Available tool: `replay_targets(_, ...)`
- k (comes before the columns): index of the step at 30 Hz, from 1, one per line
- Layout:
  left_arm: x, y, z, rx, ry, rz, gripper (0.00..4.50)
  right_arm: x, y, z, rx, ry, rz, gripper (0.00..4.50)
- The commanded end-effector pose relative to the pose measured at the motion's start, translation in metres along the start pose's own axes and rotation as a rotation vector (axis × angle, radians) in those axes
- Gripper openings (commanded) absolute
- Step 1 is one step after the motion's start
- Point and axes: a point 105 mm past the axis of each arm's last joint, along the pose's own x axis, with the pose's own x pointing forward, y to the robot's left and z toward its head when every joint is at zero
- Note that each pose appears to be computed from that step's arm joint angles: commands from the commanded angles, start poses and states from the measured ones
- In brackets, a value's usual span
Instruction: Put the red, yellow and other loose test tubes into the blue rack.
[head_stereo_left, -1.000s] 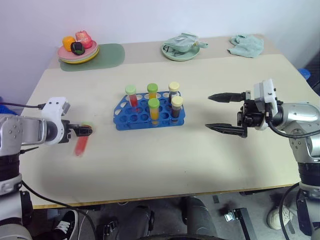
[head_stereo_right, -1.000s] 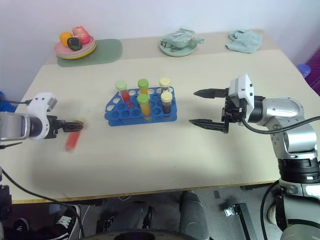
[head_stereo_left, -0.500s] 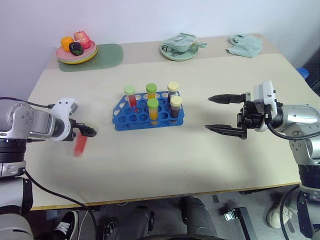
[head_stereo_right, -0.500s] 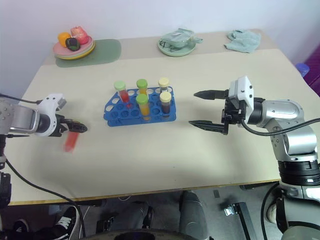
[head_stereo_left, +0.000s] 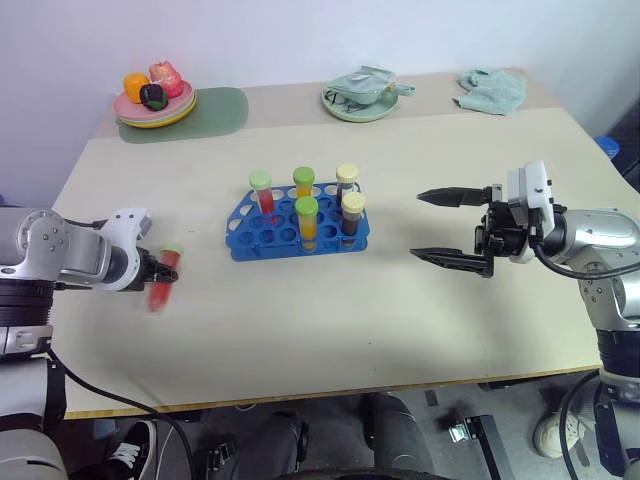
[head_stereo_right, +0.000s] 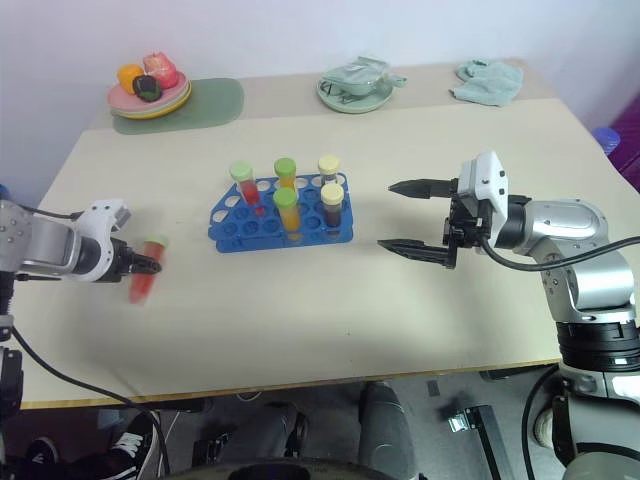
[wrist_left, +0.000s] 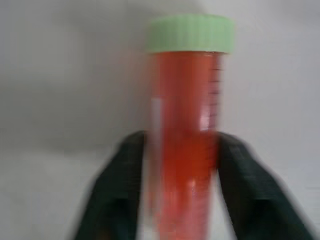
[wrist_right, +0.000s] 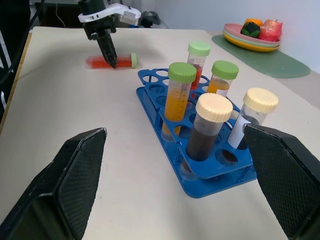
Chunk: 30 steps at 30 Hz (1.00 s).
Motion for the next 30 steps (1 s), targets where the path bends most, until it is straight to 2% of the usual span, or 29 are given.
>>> replay_targets(1, -0.009, 0.003, 0.007, 0.001, -0.049, 0.020, 0.74, -0.001, -0.002, 0.014, -0.064, -0.021, -0.011, 4.50)
replay_targets(4, -0.017, 0.006, 0.020, 0.005, -0.130, 0.050, 0.74, -0.002, -0.001, 0.013, -0.065, -0.019, -0.012, 4.50)
replay_targets(8, -0.044, 0.003, 0.062, 0.069, -0.472, 0.125, 0.74, -0.003, -0.001, 0.013, -0.062, -0.019, -0.020, 4.50)
replay_targets(10, -0.060, -0.011, 0.081, 0.065, -0.680, 0.044, 0.74, -0.003, -0.001, 0.013, -0.063, -0.020, -0.023, 4.50)
replay_targets(12, -0.068, -0.018, 0.085, 0.109, -0.790, 0.053, 0.74, -0.004, -0.002, 0.012, -0.063, -0.021, -0.029, 4.50)
replay_targets(14, -0.088, -0.051, 0.089, 0.198, -1.045, -0.164, 0.74, -0.001, -0.004, 0.015, -0.077, -0.035, -0.038, 4.50)
replay_targets(16, -0.099, -0.057, 0.089, 0.155, -1.171, -0.225, 0.74, 0.000, -0.006, 0.017, -0.085, -0.042, -0.038, 4.50)
replay_targets(18, -0.108, -0.074, 0.087, 0.307, -1.273, -0.279, 0.74, 0.001, -0.007, 0.018, -0.090, -0.045, -0.036, 4.50)
replay_targets(22, -0.104, -0.105, 0.074, 0.501, -1.348, -0.432, 0.74, 0.001, -0.010, 0.019, -0.096, -0.044, -0.039, 4.50)
replay_targets(24, -0.090, -0.117, 0.069, 0.549, -1.340, -0.475, 0.74, -0.001, -0.010, 0.019, -0.096, -0.042, -0.043, 4.50)
replay_targets(28, -0.068, -0.137, 0.059, 0.654, -1.338, -0.515, 0.74, -0.004, -0.011, 0.021, -0.104, -0.033, -0.056, 4.50)
replay_targets(30, -0.058, -0.137, 0.057, 0.682, -1.336, -0.501, 0.74, -0.007, -0.011, 0.022, -0.105, -0.027, -0.063, 4.50)
